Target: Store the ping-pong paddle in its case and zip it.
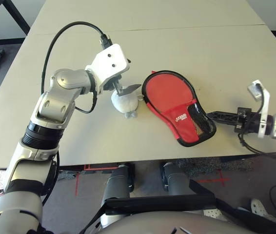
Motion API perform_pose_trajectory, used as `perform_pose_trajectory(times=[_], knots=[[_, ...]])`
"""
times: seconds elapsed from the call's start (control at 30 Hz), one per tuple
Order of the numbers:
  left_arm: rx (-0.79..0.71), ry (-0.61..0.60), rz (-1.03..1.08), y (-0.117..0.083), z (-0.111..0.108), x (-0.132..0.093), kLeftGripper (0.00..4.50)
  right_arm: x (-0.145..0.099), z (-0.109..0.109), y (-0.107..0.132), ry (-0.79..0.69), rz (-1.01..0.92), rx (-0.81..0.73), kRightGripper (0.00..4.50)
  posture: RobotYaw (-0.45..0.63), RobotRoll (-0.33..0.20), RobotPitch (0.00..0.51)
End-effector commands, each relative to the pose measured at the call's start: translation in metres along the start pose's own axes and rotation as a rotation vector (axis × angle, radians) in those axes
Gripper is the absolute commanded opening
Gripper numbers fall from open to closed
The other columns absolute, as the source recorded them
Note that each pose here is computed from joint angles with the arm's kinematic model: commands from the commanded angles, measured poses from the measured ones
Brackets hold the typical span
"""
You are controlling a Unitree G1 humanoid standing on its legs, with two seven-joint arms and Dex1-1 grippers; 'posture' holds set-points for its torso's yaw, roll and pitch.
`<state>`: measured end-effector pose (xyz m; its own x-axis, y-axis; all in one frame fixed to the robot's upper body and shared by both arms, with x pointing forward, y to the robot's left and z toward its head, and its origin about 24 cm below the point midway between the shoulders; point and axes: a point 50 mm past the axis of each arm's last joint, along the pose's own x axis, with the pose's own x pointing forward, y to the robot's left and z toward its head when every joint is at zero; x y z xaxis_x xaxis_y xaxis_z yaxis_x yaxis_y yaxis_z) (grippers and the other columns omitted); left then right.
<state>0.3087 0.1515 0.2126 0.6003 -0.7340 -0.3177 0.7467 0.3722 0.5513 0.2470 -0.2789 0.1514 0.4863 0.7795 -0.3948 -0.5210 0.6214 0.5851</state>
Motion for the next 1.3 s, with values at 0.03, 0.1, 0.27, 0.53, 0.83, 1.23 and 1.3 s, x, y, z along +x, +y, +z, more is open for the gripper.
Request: perform_pose_trajectory(times=[0.03,0.1,0.27,0.53,0.83,1.23,1.3], knots=[[-0.016,0.019,-0.053,-0.006,-0.002,-0.01,4.5,-0.01,0.012,0.001,0.041,0.035,-0.157,3.89,0.05,0.0,0.225],[-0.022,0.025,-0.068,-0.008,-0.003,-0.015,4.5,-0.013,0.022,-0.002,0.034,0.038,-0.269,4.48,0.06,0.0,0.218],[-0.041,0.032,-0.079,-0.01,-0.004,-0.02,4.5,-0.006,0.047,-0.016,0.042,0.008,-0.5,4.48,0.06,0.0,0.215],[-0.08,0.063,-0.084,-0.016,-0.013,-0.023,4.5,0.03,0.086,-0.033,0.032,-0.005,-0.724,4.48,0.09,0.0,0.212],[-0.115,0.102,-0.061,-0.018,-0.021,-0.026,4.5,0.081,0.09,-0.024,0.085,0.138,-0.896,4.48,0.12,0.0,0.217],[-0.148,0.128,-0.04,-0.018,-0.024,-0.027,4.5,0.118,0.071,-0.028,0.183,0.147,-0.929,4.48,0.14,0.0,0.217],[-0.151,0.127,-0.04,-0.017,-0.024,-0.026,4.5,0.121,0.067,-0.03,0.194,0.134,-0.926,4.48,0.14,0.0,0.217]])
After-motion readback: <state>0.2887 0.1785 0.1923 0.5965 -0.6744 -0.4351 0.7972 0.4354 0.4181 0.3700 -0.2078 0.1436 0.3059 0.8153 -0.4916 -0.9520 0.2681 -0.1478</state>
